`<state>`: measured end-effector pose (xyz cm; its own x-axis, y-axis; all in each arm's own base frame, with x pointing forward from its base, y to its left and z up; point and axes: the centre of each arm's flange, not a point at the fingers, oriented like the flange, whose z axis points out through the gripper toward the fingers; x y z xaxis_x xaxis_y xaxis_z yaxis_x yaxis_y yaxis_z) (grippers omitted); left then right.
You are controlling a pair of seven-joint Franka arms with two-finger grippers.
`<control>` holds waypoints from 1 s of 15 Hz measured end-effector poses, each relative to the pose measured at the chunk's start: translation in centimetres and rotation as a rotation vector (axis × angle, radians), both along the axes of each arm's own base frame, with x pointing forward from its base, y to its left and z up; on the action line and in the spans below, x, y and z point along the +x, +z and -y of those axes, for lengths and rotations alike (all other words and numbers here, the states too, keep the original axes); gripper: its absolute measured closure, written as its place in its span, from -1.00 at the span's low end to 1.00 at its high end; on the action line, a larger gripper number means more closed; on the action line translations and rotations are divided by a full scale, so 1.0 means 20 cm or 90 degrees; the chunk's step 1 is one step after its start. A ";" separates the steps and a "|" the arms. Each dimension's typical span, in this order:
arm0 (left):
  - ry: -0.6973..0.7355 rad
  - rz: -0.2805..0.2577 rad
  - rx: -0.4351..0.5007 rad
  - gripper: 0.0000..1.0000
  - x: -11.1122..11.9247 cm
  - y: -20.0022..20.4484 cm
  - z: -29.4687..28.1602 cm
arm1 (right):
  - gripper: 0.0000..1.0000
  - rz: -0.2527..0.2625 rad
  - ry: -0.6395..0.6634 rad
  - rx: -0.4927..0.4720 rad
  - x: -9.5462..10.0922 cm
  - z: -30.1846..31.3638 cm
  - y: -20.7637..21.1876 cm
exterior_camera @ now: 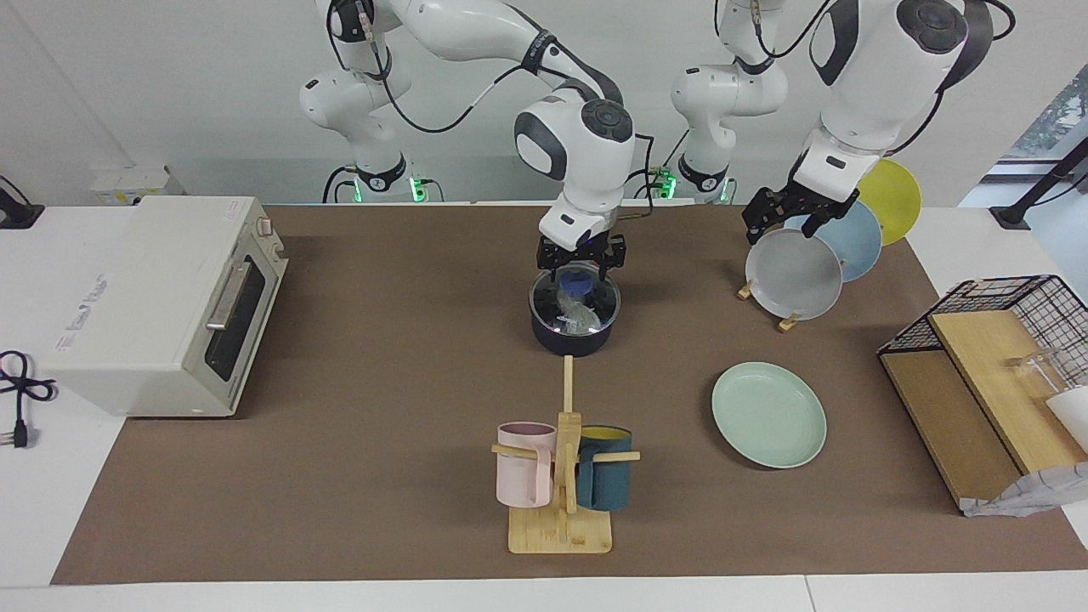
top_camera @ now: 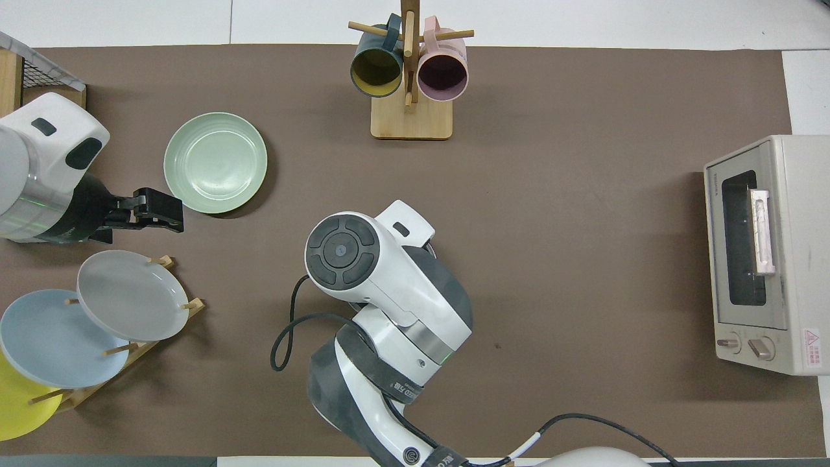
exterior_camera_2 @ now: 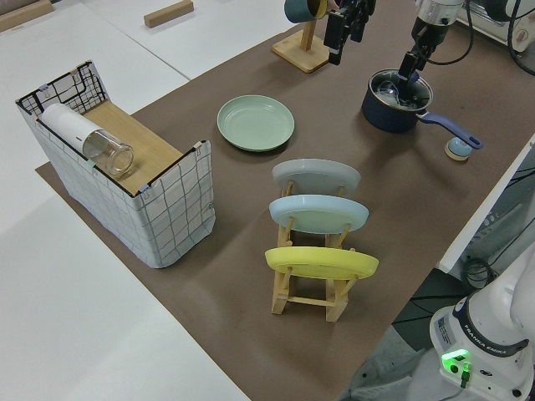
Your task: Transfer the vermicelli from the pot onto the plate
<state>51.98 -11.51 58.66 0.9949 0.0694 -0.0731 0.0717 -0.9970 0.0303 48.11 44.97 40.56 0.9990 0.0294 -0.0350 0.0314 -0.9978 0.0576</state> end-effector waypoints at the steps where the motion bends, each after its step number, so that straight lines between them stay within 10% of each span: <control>1: -0.001 0.000 0.000 -1.00 0.00 0.00 0.00 | -0.91 0.001 0.000 0.001 0.00 0.00 0.00; 4: -0.002 0.000 0.000 -1.00 0.00 0.00 0.01 | -0.78 0.001 0.000 0.001 0.00 0.00 0.00; 6: -0.002 -0.001 0.000 -1.00 0.00 0.00 0.01 | -0.35 0.002 0.001 0.002 0.00 0.00 0.00; 15: -0.002 -0.002 0.000 -1.00 0.00 0.00 0.01 | -0.31 0.006 -0.003 0.006 0.09 0.08 0.12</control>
<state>51.91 -11.69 58.63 0.9949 0.0662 -0.0760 0.0686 -0.9972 0.0301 49.97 43.45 42.94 0.9994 0.0247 -0.0250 0.0259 -0.9985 0.0492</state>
